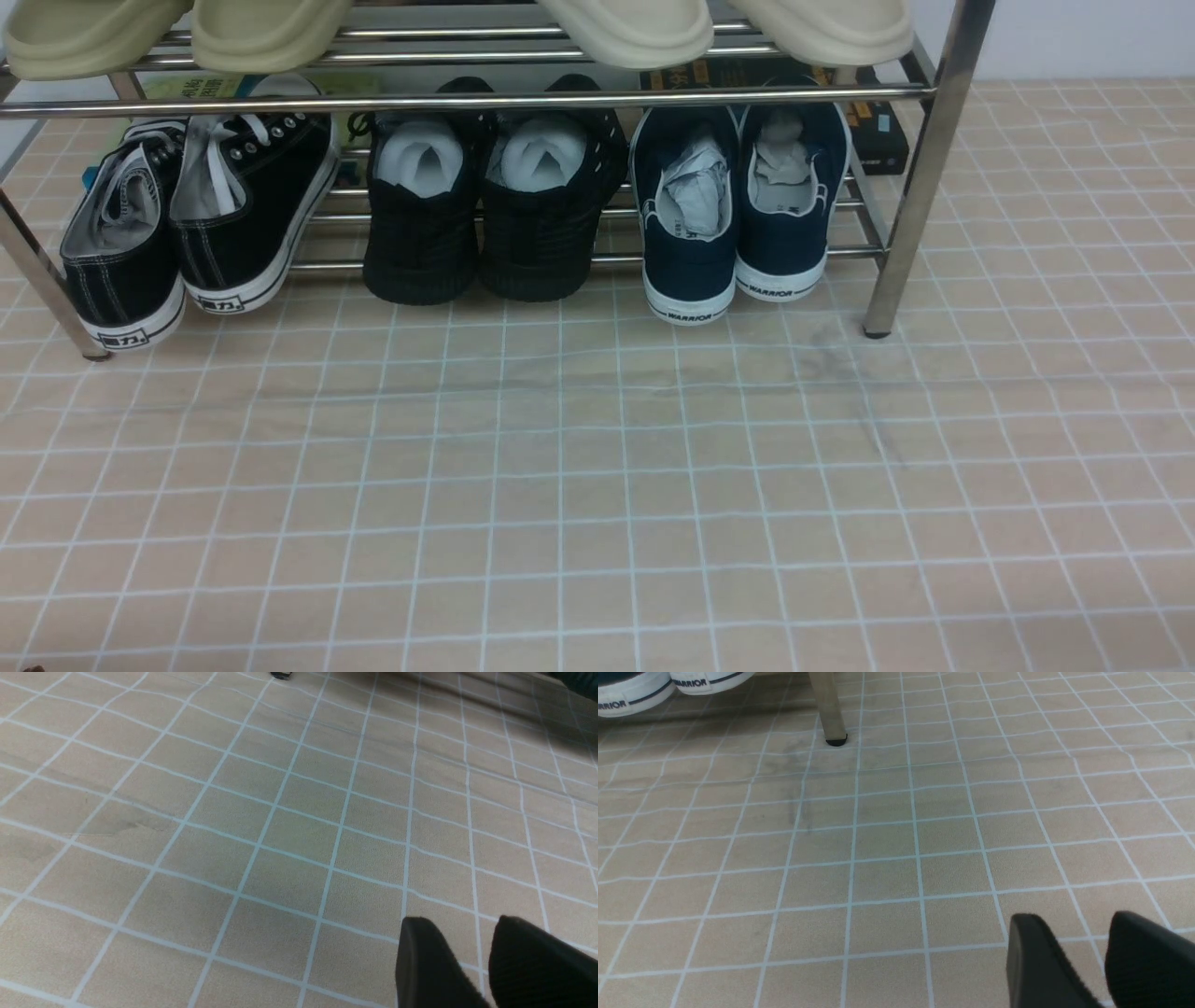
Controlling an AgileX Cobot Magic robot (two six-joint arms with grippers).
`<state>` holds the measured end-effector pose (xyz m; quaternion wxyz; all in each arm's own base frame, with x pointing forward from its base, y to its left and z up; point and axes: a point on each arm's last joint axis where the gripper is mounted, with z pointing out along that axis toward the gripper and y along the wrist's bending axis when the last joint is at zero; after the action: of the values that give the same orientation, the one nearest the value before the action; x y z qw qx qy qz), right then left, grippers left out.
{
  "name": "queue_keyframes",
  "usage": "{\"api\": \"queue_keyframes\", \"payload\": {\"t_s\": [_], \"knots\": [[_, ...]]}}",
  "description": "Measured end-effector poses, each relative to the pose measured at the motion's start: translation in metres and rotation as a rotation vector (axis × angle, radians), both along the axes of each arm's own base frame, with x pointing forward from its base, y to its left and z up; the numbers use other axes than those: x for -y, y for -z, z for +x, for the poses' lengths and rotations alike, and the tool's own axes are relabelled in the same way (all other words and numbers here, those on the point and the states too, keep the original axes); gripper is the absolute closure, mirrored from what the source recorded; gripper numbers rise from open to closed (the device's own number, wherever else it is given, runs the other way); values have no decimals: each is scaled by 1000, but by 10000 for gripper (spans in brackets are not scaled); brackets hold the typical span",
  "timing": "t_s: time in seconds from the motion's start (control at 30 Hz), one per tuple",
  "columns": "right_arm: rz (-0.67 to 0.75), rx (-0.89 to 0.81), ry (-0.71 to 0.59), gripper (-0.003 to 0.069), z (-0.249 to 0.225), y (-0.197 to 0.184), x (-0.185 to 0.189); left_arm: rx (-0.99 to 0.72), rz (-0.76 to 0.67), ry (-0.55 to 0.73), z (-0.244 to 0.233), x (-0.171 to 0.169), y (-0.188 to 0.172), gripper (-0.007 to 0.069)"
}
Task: Take the shoes off the shelf from the light coffee tablecloth by hand.
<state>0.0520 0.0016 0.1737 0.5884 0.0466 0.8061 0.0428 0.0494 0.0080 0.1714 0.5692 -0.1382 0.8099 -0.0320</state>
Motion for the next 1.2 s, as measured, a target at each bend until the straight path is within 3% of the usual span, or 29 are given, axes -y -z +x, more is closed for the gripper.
{"api": "queue_keyframes", "payload": {"t_s": [0.1,0.23,0.27,0.37,0.47,0.9,1.03,1.1,1.2], "knots": [[91,5,3,419,0,-1,-2,0,0,0,0,0,0,385],[537,0,26,419,0,-3,-12,0,0,0,0,0,0,385],[561,0,27,419,0,-3,-12,0,0,0,0,0,0,385],[872,-16,33,419,0,-6,-19,0,0,0,0,0,0,385],[956,1,33,419,1,-9,-20,0,0,0,0,0,0,385],[1050,95,54,438,3,-17,-15,0,0,0,0,0,0,385],[910,239,32,520,2,-39,-10,0,0,0,0,0,0,385],[704,382,0,620,-2,-76,-6,0,0,0,0,0,0,385],[505,431,-27,671,0,-110,-6,0,0,0,0,0,0,385]]}}
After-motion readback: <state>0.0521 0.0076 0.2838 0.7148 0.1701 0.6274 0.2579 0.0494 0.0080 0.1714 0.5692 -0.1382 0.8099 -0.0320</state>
